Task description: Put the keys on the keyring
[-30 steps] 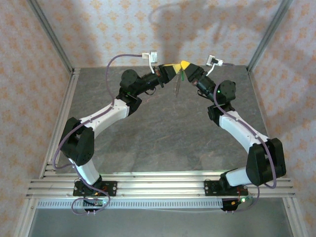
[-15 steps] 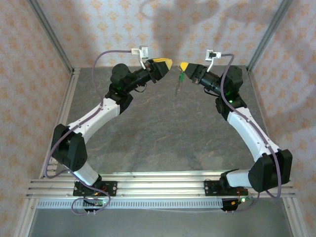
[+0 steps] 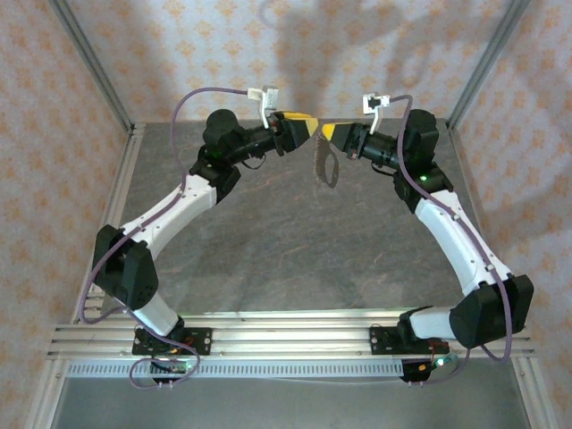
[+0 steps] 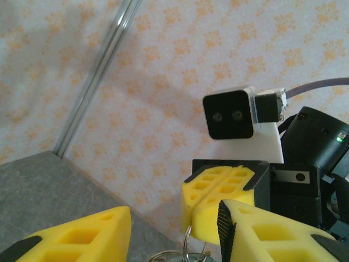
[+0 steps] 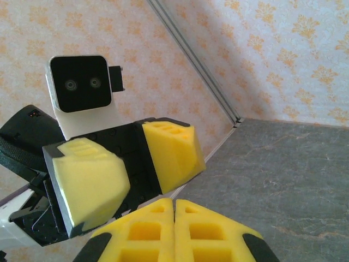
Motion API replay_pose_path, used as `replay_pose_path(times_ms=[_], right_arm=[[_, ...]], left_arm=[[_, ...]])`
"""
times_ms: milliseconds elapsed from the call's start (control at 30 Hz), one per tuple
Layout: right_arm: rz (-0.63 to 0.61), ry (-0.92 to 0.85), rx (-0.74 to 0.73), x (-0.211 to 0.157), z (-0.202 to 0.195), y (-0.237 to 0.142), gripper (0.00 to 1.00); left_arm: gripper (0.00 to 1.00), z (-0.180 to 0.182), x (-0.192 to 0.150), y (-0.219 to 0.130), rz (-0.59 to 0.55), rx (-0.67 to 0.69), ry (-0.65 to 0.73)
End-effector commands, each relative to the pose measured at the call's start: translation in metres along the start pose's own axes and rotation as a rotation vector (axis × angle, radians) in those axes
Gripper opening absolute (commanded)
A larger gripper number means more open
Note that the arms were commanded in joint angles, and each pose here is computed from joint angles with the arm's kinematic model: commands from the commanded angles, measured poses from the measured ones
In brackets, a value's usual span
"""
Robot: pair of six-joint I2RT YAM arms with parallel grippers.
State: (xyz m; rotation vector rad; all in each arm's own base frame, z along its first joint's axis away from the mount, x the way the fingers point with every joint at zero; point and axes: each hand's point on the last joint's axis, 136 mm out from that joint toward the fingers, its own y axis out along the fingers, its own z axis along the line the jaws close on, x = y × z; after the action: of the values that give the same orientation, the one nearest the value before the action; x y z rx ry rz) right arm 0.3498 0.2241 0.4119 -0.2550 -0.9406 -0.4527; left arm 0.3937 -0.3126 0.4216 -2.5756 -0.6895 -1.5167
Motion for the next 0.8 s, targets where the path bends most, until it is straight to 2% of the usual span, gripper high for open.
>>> replay_pose_path(times_ms=[0, 267, 533, 767], right_arm=[[-0.045, -0.047, 0.03, 0.012, 0.012, -0.004, 0.0], [-0.162, 0.036, 0.038, 0.02, 0.002, -0.004, 0.0], [-0.342, 0.157, 0.085, 0.034, -0.006, -0.011, 0.0], [-0.43, 0.229, 0.167, 0.046, -0.003, -0.014, 0.0]], left_arm=[[0.47, -0.012, -0.004, 0.006, 0.029, -0.053, 0.02], [0.47, -0.004, 0.002, 0.001, -0.06, -0.027, -0.03], [0.46, 0.0, 0.012, -0.007, -0.154, 0.004, -0.074], [0.44, -0.002, 0.013, -0.004, -0.163, -0.022, -0.106]])
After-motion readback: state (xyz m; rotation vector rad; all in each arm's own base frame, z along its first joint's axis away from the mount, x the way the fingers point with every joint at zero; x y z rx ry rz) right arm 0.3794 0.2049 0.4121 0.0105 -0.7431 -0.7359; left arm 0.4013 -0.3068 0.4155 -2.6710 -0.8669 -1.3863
